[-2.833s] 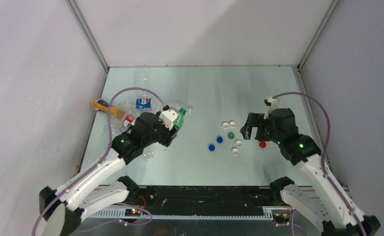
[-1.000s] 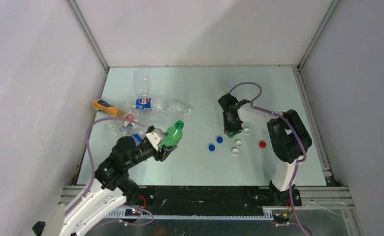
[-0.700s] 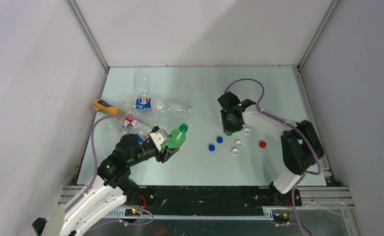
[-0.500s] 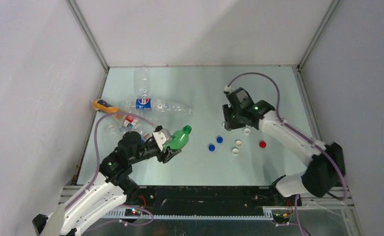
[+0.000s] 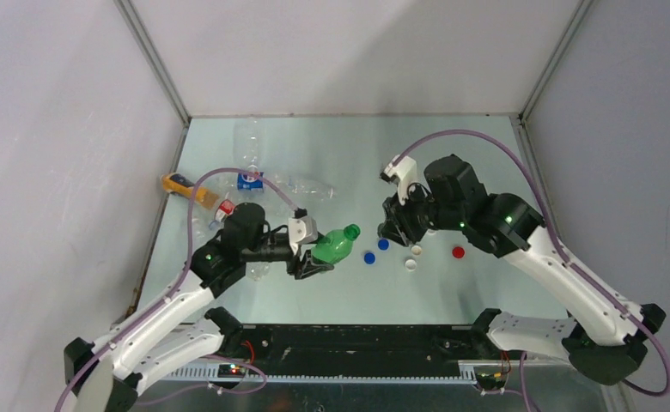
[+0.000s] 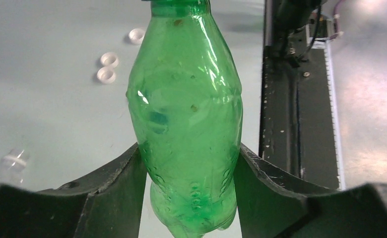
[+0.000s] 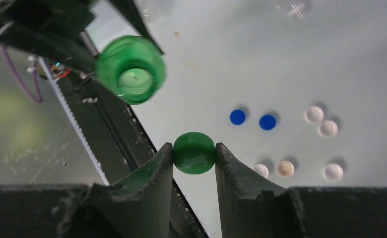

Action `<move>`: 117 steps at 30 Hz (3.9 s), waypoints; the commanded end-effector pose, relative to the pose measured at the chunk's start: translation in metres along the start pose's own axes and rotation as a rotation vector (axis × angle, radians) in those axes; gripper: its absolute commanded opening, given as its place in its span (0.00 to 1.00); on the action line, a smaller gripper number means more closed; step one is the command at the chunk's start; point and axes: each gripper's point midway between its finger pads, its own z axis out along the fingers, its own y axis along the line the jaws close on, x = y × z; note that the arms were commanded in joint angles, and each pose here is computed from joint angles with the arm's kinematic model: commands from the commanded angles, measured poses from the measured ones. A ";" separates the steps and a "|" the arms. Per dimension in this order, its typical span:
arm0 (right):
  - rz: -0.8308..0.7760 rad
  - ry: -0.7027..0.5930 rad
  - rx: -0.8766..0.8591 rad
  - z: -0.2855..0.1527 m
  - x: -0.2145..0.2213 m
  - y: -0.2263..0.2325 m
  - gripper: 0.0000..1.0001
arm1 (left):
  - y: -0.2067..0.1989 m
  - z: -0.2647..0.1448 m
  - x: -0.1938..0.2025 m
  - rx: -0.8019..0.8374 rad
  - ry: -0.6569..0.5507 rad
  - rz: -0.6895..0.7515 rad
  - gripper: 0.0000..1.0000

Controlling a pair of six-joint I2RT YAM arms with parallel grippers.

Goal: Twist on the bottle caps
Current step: Screw the bottle cap onto the plastic bottle.

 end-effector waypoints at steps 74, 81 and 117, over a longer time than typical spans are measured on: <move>-0.824 -0.116 -0.655 -0.006 0.018 0.091 0.17 | -0.059 0.002 -0.071 0.541 -0.055 0.127 0.19; -0.784 -0.080 -0.625 0.006 0.018 0.085 0.14 | -0.040 0.008 -0.073 0.396 -0.061 0.167 0.19; 0.447 0.070 -0.159 0.052 -0.014 0.030 0.01 | 0.041 0.019 -0.108 -0.244 -0.302 0.309 0.15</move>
